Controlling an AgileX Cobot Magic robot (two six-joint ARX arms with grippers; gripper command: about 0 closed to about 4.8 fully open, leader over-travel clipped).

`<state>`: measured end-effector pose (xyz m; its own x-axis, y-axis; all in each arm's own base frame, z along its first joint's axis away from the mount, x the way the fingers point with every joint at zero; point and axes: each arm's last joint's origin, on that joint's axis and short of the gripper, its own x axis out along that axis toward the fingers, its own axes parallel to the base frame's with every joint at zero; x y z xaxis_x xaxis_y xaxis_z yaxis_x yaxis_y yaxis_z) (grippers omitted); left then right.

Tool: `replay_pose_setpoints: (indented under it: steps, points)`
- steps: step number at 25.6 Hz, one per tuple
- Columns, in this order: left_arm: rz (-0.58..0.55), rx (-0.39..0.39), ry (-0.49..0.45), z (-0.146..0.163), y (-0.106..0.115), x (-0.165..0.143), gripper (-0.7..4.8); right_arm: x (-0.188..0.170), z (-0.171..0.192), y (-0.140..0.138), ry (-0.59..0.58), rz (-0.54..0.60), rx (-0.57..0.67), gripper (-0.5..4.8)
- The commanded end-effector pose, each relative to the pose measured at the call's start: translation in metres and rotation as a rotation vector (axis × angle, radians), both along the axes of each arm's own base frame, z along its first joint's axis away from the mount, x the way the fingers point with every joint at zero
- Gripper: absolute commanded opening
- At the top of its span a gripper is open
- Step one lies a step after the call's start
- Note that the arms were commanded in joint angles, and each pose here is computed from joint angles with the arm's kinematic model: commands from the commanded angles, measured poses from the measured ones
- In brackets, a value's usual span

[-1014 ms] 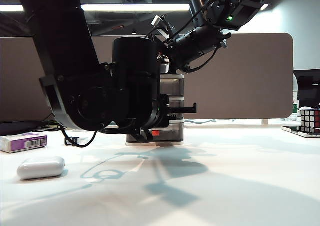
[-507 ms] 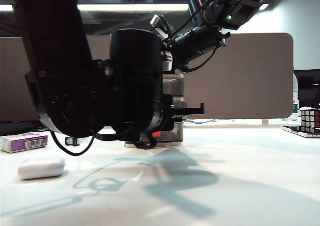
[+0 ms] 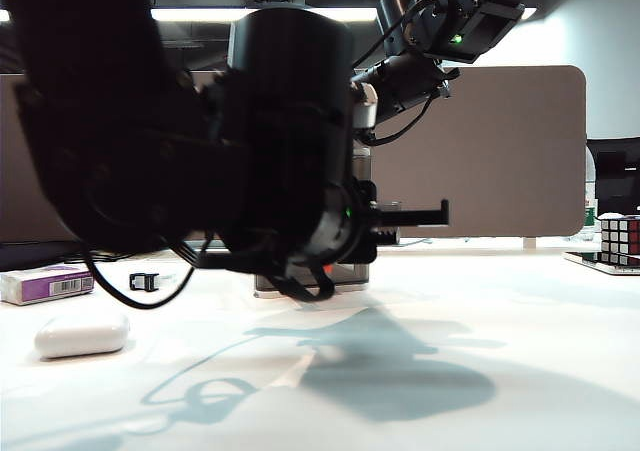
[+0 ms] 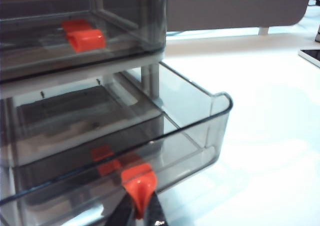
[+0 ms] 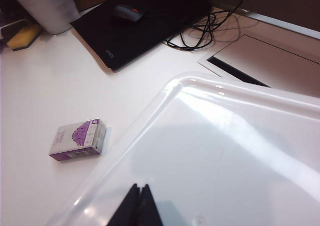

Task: Open the second layer of the drawer on the table, pick up the earphone case on the table and put it in, and finally close the drawer.

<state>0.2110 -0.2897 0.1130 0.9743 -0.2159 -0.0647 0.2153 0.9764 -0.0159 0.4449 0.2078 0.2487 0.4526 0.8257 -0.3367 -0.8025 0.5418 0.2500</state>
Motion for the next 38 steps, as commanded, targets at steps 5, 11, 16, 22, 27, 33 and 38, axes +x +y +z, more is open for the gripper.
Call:
replay_pose_setpoints:
  steps: [5, 11, 16, 22, 27, 33, 38]
  points:
    - [-0.019, 0.043, 0.036, 0.011, 0.003, -0.004, -0.06, 0.000, -0.019, 0.000, 0.090, -0.013, -0.041, -0.05]
    - [-0.056, 0.062, 0.047, 0.009, -0.004, -0.015, -0.06, 0.000, -0.019, 0.000, 0.091, -0.013, -0.041, -0.05]
    - [-0.055, 0.087, 0.061, 0.006, -0.004, -0.015, 2.97, -0.001, -0.020, -0.001, 0.104, -0.013, -0.047, -0.05]
    - [-0.041, 0.232, 0.168, 0.008, 0.006, -0.026, 3.78, -0.001, -0.021, -0.001, 0.110, -0.013, -0.050, -0.05]
    - [-0.040, 0.171, 0.199, 0.026, 0.036, -0.047, 3.77, -0.001, -0.021, -0.001, 0.112, -0.009, -0.049, -0.05]
    - [-0.171, 0.192, 0.255, 0.066, 0.105, -0.084, 3.77, -0.003, -0.022, -0.001, 0.134, 0.014, -0.044, -0.05]
    - [-0.358, 0.301, 0.328, 0.095, 0.157, -0.091, 3.77, -0.005, -0.022, 0.000, 0.156, 0.054, -0.029, -0.05]
